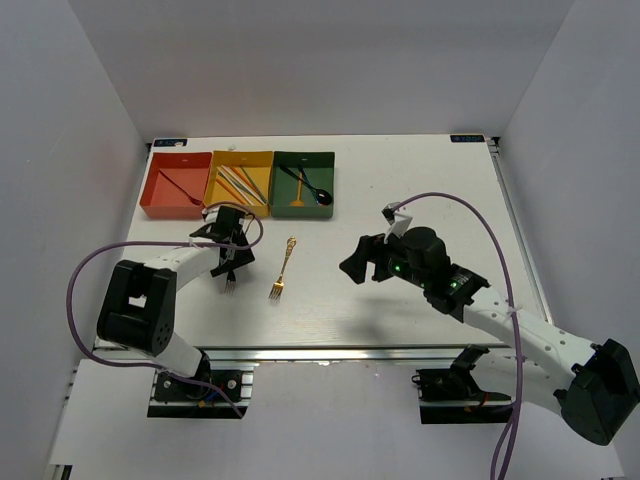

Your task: Sort the eating utensils into containers

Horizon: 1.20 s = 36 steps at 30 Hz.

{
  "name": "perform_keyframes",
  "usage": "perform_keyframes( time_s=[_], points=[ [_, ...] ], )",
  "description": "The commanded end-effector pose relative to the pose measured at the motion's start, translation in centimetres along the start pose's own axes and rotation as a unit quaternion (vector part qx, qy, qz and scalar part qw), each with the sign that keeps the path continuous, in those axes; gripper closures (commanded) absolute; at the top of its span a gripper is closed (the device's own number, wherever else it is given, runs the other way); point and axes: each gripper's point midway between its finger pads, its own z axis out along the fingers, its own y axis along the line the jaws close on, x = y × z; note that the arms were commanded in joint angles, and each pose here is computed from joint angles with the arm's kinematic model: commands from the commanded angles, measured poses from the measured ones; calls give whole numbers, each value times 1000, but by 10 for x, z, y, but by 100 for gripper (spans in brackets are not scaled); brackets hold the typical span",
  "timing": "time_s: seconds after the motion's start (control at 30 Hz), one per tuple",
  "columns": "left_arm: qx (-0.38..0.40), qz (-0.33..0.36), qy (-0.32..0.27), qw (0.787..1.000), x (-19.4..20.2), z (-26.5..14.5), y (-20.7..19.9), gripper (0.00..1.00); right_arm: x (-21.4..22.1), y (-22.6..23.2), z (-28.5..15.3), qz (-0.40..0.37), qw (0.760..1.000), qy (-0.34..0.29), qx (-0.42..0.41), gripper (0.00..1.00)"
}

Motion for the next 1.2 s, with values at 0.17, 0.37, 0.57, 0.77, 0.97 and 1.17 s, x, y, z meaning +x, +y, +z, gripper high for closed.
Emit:
perform_keyframes(
  time_s=[0.17,0.37,0.57,0.77,0.97,1.17],
  points=[
    [14,-26,-27,999,-25,8,-4,27,-2,9,10,4,1000,1,-24,11],
    [-8,-20,-4,1000,-12,25,1,40,-3,10,11,6,1000,2,-27,11],
    [37,-22,38,998,22,31,-9,85,-6,12,9,7,1000,-5,-30,11],
    [84,-15,20,996,27,-9,-31,100,-9,13,8,10,999,-11,-30,11],
    [84,-60,-90,991,-37,-87,-25,100,-12,16,7,12,999,-16,-37,11],
    [50,-117,-211,969,-126,-153,-9,100,-14,14,6,9,999,-26,-32,11]
  ],
)
